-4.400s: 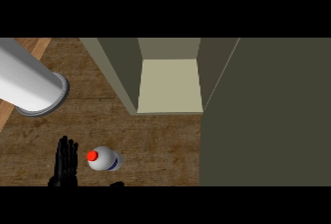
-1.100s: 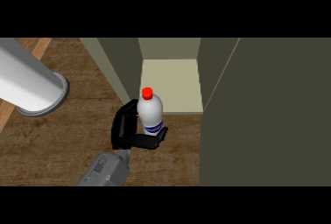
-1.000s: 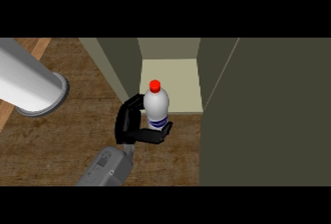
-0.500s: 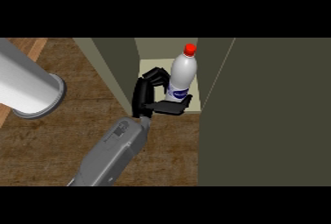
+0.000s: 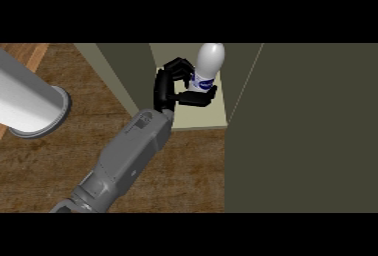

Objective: Pick up the bottled water, place it into the cabinet and close the cabinet

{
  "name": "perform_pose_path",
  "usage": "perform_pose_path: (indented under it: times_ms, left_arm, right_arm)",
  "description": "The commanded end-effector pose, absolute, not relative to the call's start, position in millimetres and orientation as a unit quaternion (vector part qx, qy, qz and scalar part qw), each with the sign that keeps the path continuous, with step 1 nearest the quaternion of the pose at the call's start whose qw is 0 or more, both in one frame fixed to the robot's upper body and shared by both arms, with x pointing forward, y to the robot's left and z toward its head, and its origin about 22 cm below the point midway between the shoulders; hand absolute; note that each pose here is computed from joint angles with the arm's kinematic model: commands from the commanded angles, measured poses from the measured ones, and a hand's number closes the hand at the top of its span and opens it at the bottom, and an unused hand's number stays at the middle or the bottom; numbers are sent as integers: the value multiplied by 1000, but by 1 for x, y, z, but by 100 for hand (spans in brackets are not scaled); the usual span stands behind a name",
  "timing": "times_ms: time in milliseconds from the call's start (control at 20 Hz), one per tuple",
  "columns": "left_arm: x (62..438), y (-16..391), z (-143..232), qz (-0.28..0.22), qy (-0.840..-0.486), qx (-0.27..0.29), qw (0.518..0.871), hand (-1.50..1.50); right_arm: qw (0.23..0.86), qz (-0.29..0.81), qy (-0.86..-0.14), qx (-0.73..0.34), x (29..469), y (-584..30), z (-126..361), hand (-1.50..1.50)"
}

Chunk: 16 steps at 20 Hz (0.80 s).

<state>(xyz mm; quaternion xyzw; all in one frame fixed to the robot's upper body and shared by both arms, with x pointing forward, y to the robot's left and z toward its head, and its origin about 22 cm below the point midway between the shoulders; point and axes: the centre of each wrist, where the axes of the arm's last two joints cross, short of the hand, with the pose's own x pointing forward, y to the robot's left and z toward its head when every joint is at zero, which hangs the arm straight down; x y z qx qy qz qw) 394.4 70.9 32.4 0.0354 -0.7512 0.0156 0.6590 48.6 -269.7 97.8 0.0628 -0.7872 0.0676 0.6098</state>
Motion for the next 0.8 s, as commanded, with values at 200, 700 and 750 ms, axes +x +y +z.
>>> perform_pose_path:
  times_ms: [200, 700, 750]
  left_arm:
    - [415, 96, 18, -22, -726, 147, 672, 150]
    - [426, 110, 22, 14, -728, 201, 655, 150]
    - [429, 117, 25, 4, -729, 211, 652, -150]
  right_arm:
    - [595, 56, -796, 99, 46, -271, 103, -150]
    - [586, 59, -802, 104, 45, -270, 109, -150]
    - [592, 63, -797, 101, 46, -276, 103, -150]
